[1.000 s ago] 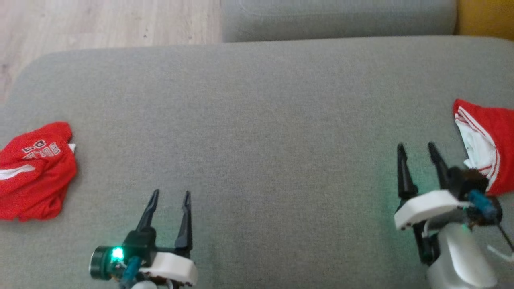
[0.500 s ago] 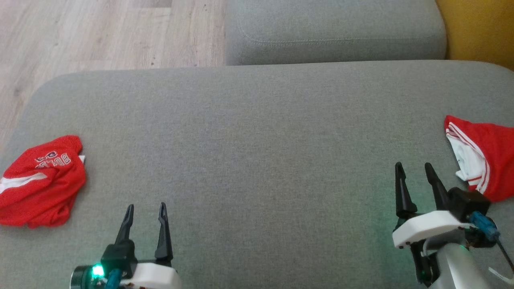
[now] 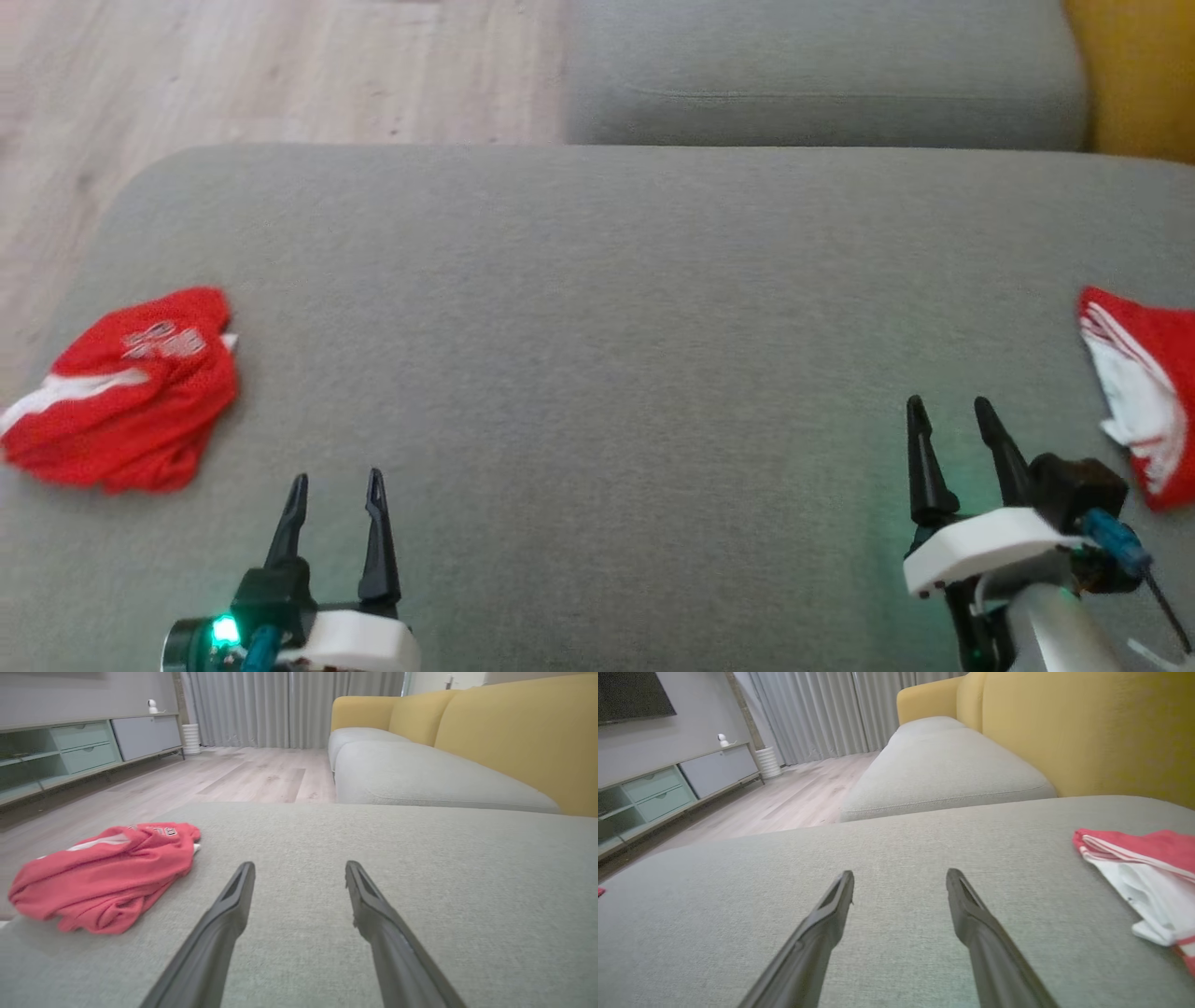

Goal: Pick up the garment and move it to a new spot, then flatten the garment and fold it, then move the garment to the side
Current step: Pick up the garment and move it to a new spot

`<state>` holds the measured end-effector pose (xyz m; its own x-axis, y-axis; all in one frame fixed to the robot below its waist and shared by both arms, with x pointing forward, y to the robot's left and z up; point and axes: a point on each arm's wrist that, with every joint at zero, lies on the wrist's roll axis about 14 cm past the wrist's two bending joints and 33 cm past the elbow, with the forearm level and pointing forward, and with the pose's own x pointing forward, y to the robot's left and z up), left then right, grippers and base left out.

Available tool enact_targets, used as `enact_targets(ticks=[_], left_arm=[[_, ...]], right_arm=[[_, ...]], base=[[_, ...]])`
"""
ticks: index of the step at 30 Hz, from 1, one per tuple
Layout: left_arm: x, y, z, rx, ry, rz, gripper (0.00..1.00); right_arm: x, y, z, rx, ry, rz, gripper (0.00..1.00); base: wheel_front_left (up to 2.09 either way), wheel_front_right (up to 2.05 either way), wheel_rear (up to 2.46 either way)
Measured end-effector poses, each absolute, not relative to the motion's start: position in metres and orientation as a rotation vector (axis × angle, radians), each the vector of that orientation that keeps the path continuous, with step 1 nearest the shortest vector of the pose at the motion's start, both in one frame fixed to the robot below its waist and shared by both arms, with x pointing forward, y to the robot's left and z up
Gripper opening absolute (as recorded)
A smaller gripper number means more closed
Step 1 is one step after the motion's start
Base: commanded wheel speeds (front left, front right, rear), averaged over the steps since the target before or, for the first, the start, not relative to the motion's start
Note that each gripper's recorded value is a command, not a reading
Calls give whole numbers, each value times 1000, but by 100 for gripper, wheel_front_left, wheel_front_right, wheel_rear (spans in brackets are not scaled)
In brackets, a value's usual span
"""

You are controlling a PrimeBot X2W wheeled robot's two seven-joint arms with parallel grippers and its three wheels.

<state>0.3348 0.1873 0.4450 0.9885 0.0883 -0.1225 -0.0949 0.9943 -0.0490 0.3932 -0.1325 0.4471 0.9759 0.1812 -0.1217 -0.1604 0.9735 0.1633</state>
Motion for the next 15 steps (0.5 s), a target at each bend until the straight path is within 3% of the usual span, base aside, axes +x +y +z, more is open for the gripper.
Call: enact_targets(ticks=[8,15], left_arm=[[302,238,439,-64,136,271,100],[240,300,427,-73,177,528,100]], right_arm=[[404,-66,437,150,178,358,100],[405,5,430,147,217,556,100]], base=[[0,0,0],[0,0,0]])
